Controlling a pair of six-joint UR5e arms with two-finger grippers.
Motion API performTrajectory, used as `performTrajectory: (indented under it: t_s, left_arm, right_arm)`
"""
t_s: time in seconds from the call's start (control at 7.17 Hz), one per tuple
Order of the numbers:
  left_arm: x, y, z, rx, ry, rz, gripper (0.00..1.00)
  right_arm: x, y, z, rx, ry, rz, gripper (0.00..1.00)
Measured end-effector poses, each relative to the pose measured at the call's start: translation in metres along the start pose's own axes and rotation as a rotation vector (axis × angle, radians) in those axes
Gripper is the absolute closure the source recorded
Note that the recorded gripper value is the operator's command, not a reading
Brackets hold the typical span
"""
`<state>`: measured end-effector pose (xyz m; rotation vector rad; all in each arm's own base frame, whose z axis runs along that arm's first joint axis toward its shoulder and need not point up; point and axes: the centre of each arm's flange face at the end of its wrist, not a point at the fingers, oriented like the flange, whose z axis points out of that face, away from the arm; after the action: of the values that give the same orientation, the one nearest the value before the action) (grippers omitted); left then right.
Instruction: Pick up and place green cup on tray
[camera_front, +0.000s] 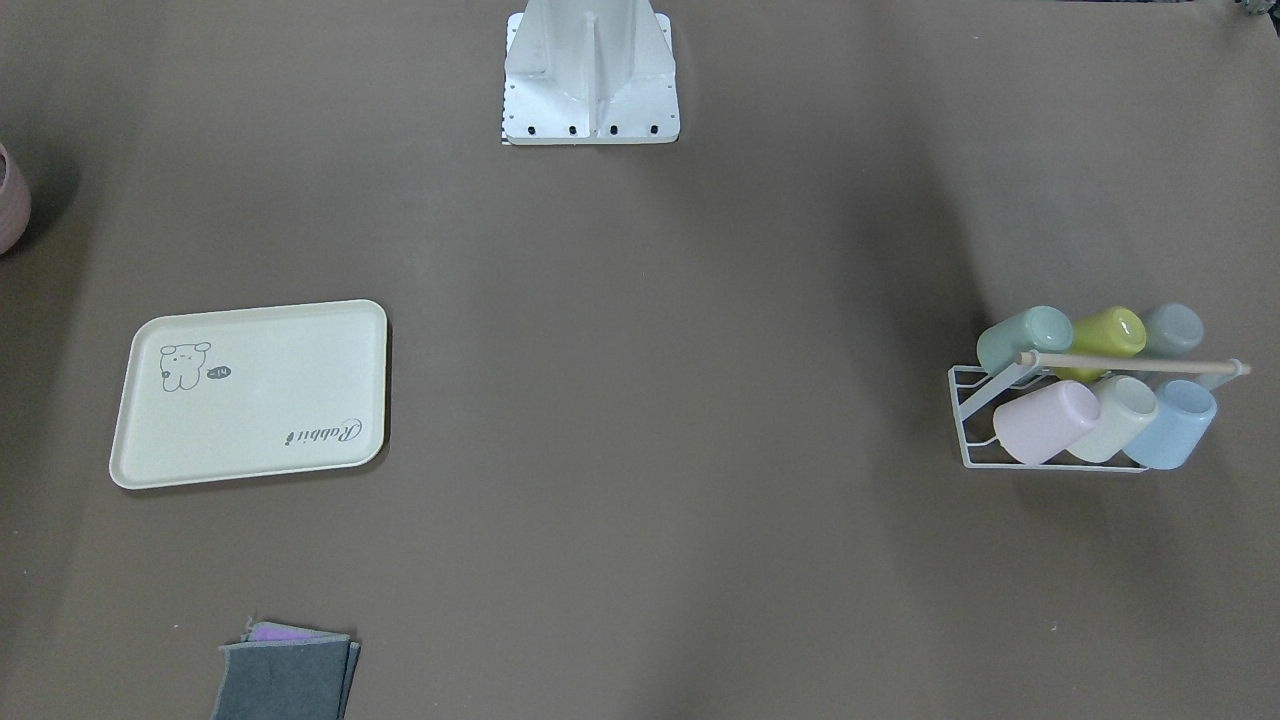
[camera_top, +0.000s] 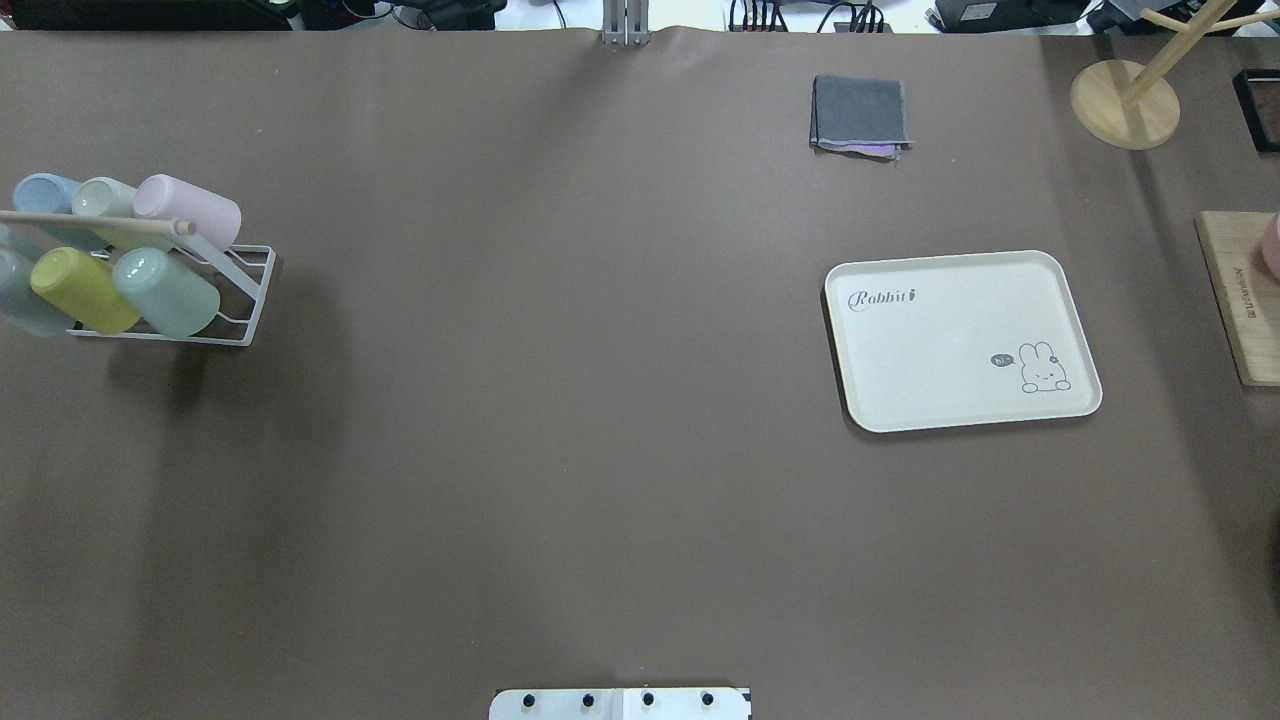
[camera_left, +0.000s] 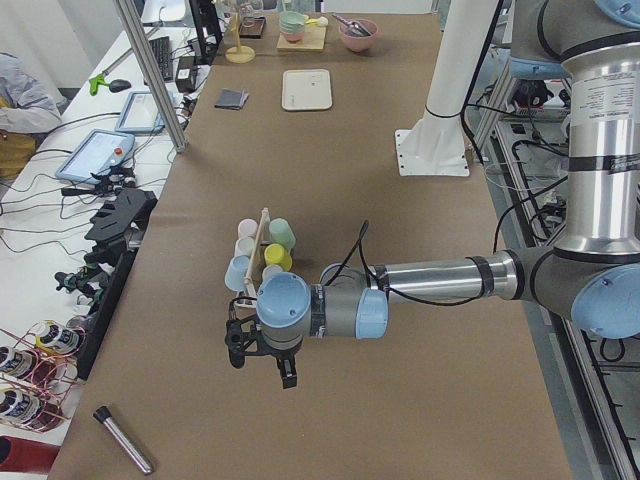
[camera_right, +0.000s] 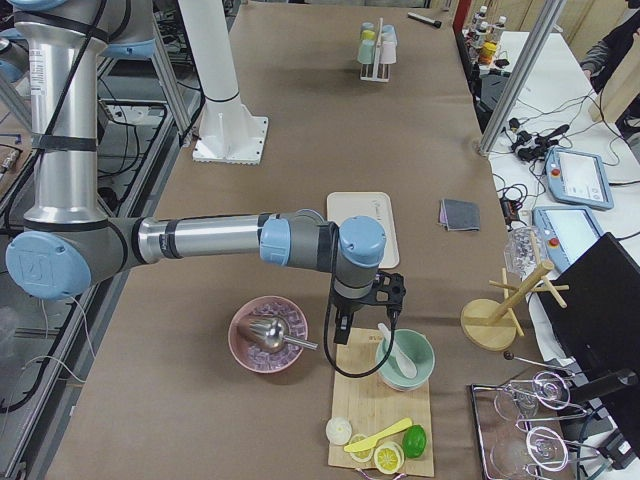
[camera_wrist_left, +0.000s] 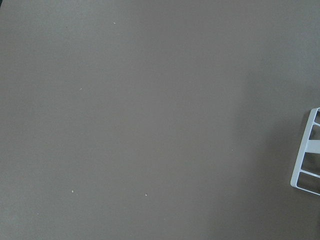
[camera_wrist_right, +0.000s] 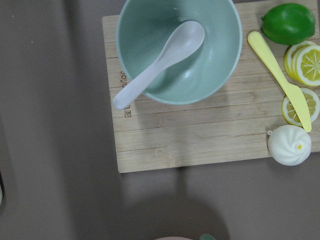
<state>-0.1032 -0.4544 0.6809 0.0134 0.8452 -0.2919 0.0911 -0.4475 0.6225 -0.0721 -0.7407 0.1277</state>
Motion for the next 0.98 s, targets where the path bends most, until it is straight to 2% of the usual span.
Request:
performTrajectory:
  t_s: [0.98]
  left_arm:
    - [0.004,0.0,-0.004,0.035,0.01,0.045,0.02]
  right_arm:
    - [0.011,0.017,0.005,-0.01,-0.011,0.023,0.0]
